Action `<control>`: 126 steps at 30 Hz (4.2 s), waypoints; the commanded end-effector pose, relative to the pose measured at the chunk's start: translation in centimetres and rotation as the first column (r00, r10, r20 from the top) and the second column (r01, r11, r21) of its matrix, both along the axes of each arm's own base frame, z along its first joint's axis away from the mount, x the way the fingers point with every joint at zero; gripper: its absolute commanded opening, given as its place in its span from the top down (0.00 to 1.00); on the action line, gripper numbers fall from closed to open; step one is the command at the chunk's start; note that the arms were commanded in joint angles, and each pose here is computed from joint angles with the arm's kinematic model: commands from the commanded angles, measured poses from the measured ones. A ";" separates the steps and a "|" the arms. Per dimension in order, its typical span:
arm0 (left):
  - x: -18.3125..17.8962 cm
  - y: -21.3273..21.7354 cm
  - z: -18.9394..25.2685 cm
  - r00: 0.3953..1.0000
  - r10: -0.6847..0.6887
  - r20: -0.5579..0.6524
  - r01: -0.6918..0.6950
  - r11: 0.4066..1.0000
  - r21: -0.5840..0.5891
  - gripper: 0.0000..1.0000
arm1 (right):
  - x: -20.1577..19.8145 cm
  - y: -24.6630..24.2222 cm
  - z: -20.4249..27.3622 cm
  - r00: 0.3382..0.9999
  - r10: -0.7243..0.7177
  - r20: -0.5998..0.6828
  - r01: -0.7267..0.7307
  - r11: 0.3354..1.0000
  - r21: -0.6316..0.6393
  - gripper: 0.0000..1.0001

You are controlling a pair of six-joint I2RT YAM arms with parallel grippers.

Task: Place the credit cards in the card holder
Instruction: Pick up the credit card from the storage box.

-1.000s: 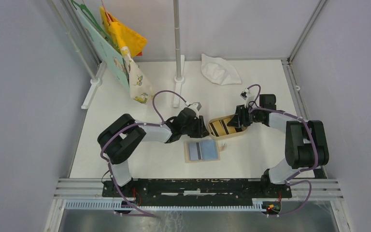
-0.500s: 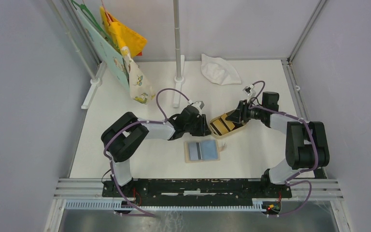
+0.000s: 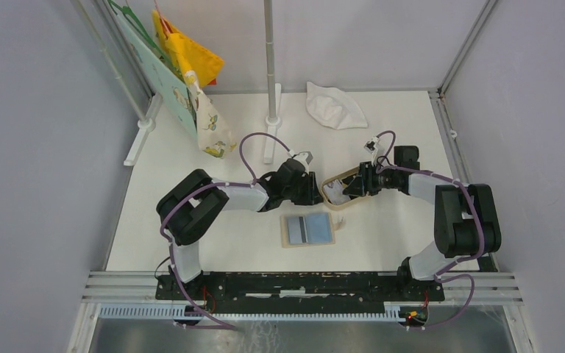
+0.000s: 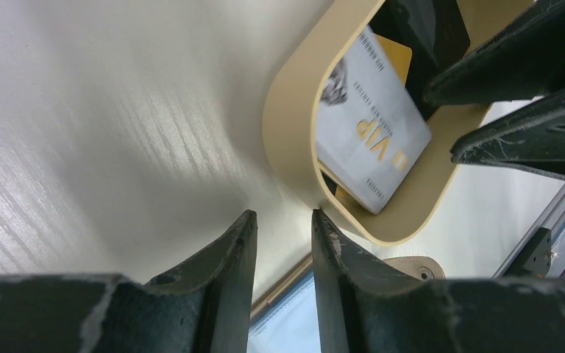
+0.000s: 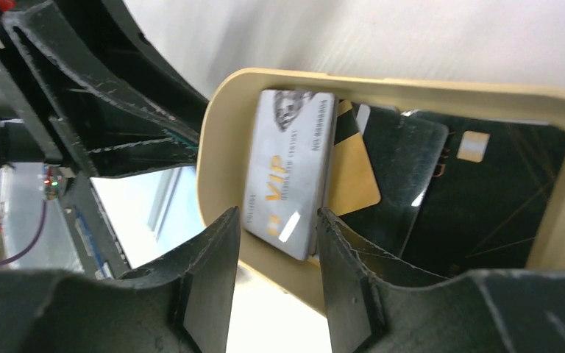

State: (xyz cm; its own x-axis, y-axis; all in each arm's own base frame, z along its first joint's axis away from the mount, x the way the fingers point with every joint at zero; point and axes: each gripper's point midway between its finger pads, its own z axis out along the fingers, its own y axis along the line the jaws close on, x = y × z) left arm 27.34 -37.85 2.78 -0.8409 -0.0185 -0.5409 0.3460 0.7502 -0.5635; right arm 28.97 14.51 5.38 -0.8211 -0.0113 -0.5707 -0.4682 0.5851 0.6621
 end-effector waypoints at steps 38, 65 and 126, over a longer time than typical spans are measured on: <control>1.8 -2.3 2.3 0.995 -0.036 0.089 0.041 0.998 -0.046 0.61 | -0.6 3.5 2.5 0.986 0.164 0.026 -0.167 0.975 0.147 0.53; 1.9 -2.6 2.6 0.995 -0.045 0.092 0.050 0.997 -0.054 0.62 | 0.1 2.2 -1.1 0.992 0.128 -0.015 -0.128 0.992 -0.021 0.50; -5.6 4.8 17.4 0.913 0.026 0.407 0.106 0.948 -0.299 0.56 | 3.8 -5.3 3.2 0.984 -0.105 0.142 0.112 0.993 -0.043 0.98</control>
